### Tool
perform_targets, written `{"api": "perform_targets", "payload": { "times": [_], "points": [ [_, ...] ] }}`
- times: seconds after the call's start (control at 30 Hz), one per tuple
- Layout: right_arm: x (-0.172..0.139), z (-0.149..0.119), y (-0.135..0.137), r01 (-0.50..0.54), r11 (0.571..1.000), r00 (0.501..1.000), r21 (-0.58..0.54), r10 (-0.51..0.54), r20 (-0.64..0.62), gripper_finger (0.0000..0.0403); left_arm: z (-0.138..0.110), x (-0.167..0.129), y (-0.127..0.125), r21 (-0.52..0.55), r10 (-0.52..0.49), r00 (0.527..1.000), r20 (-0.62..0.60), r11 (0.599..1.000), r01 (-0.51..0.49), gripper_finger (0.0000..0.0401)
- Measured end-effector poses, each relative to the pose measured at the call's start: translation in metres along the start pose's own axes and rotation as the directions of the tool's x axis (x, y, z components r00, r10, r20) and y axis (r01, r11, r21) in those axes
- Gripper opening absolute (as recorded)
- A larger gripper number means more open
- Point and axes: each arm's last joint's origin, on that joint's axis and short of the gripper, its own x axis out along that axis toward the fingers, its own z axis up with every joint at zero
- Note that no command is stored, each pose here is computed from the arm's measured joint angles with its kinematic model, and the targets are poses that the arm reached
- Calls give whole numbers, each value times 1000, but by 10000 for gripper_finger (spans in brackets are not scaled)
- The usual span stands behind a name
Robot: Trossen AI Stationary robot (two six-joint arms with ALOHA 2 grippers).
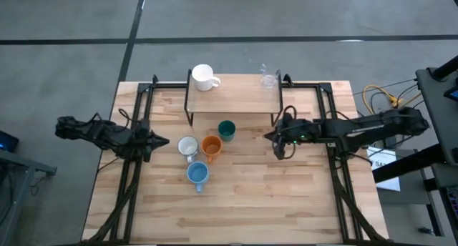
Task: Stack small to large cups/mugs on shelf
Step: Adjust the mugs on the table
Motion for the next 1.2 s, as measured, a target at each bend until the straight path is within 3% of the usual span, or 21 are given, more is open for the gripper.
{"api": "perform_targets", "payload": {
  "times": [0.47,0.63,0.8,1.0,1.2],
  "points": [
    [28,58,29,-127,992,989,-21,128,79,8,-4,12,-4,-33,-59,998,20,998,60,0],
    [36,68,34,-137,989,988,-61,141,64,9,-8,23,-13,-86,-152,982,-116,986,142,0],
    [40,71,36,-133,988,990,-83,137,46,9,-3,34,-27,-49,-183,966,-183,983,177,0],
    [32,74,32,-121,990,990,-75,126,67,9,-17,51,-37,-41,-183,904,-385,982,182,0],
    [18,79,25,-112,992,986,-61,118,116,9,-23,67,-50,-17,-188,895,-404,980,198,0]
  ]
}}
